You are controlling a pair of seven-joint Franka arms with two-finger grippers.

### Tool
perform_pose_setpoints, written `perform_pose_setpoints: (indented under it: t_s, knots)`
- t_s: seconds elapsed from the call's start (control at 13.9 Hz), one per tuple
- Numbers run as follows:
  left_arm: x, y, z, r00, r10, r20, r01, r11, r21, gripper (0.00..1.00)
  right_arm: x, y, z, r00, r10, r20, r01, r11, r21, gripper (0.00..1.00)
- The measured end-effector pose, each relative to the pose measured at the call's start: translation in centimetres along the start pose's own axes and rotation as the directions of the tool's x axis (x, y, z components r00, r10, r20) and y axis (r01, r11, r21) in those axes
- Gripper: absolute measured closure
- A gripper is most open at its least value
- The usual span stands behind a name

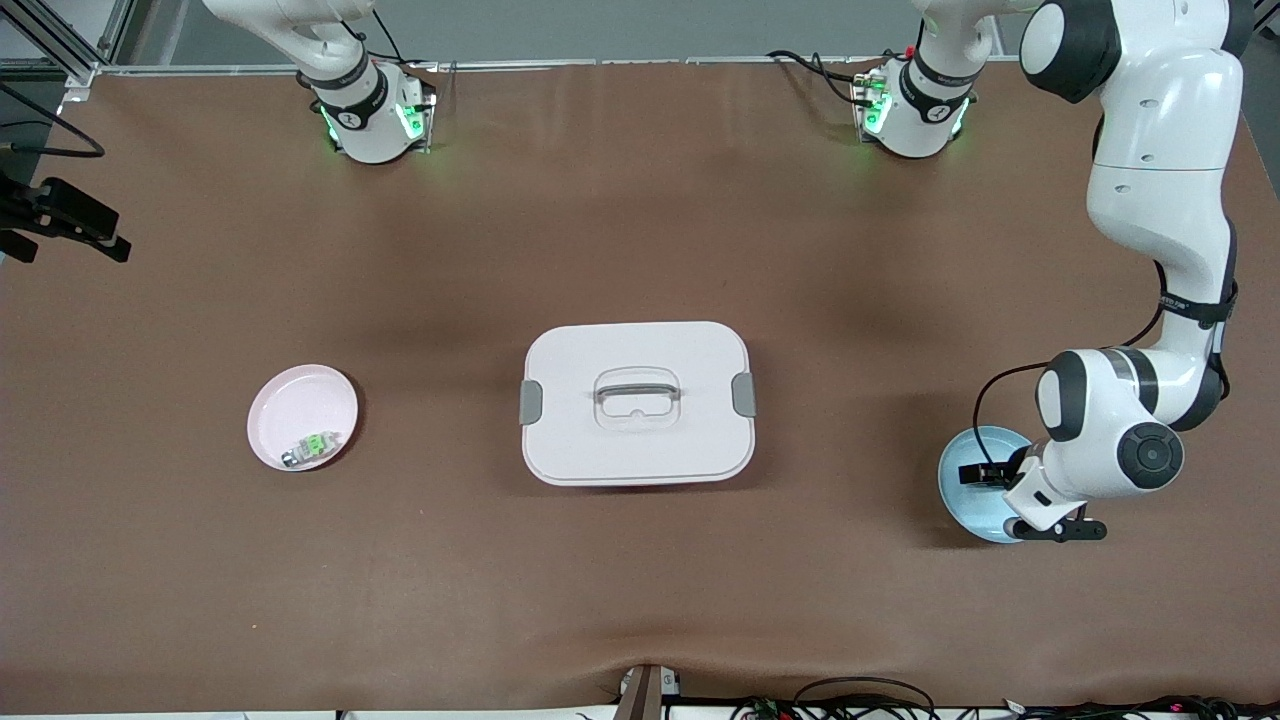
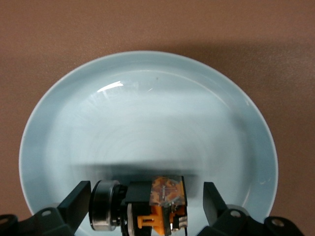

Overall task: Transfer orange switch to right arm and place
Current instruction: 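Lower the left gripper and close it on the orange switch, then lift the orange switch with the left gripper and carry it over the box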

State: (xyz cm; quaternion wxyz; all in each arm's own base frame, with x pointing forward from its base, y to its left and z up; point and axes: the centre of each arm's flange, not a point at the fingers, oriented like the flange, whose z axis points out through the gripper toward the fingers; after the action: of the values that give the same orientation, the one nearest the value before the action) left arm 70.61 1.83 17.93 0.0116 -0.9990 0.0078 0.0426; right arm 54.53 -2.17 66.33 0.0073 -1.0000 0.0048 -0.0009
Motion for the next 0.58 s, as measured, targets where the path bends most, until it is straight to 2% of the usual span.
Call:
perform_pose_setpoints:
  t_s: [0.22, 0.36, 0.43, 0.5, 0.58]
  knots:
    - [-0.28, 0.04, 0.45, 1.0, 0.0, 0.01, 0.0, 1.0, 0.0, 0.0, 0.0, 0.02, 0.0, 1.0, 0.0, 0.0, 0.0, 1.0, 0.0, 0.0]
    - [-0.29, 0.05, 0.47, 1.0, -0.006, 0.011, 0.006, 1.0, 0.0, 0.04, 0.01, 0.02, -0.01, 1.0, 0.0, -0.001, 0.0, 1.0, 0.0, 0.0]
    - [-0.29, 0.05, 0.47, 1.0, -0.023, 0.011, 0.023, 1.0, 0.0, 0.11, 0.01, 0.02, -0.01, 1.0, 0.0, -0.001, 0.0, 1.0, 0.0, 0.0]
    - [-0.27, 0.12, 0.41, 0.999, -0.035, 0.01, 0.035, 0.999, -0.001, 0.24, 0.02, 0.02, -0.01, 1.0, 0.0, -0.002, 0.0, 1.0, 0.0, 0.0]
    - [-0.25, 0.16, 0.3, 0.999, -0.039, 0.009, 0.039, 0.999, -0.001, 0.28, 0.02, 0.03, -0.01, 1.0, 0.001, -0.002, -0.001, 1.0, 0.0, 0.0]
